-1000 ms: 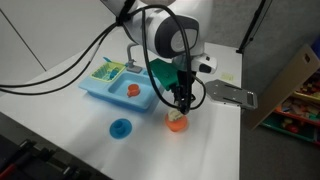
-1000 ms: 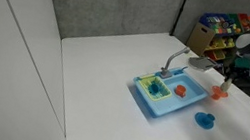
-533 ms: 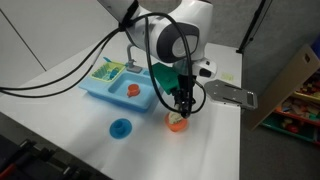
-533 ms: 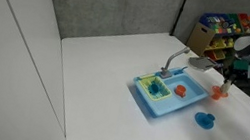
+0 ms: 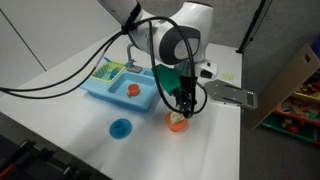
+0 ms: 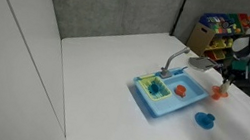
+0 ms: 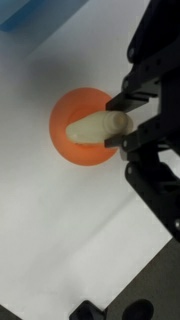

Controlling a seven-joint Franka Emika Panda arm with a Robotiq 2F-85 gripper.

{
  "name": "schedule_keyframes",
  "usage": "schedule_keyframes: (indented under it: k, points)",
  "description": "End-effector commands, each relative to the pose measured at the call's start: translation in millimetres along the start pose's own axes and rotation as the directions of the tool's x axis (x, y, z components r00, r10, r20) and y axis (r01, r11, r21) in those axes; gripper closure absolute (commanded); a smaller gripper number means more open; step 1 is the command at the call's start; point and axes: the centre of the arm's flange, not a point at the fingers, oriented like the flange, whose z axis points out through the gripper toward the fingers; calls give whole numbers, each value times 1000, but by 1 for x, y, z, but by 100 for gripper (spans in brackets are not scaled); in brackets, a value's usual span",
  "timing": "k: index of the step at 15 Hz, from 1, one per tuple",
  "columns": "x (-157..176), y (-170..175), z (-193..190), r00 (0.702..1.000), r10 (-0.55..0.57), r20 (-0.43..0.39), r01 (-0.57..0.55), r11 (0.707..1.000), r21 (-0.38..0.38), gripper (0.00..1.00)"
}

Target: Put the white bottle on the orange stand

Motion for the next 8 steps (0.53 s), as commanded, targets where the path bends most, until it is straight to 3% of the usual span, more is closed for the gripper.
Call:
schedule_keyframes:
  k: [1, 8]
  points:
    - [11, -1, 2, 1000, 9, -1, -9, 1000, 18, 91]
    - [9, -1, 7, 1000, 6, 9, -6, 1000, 14, 90]
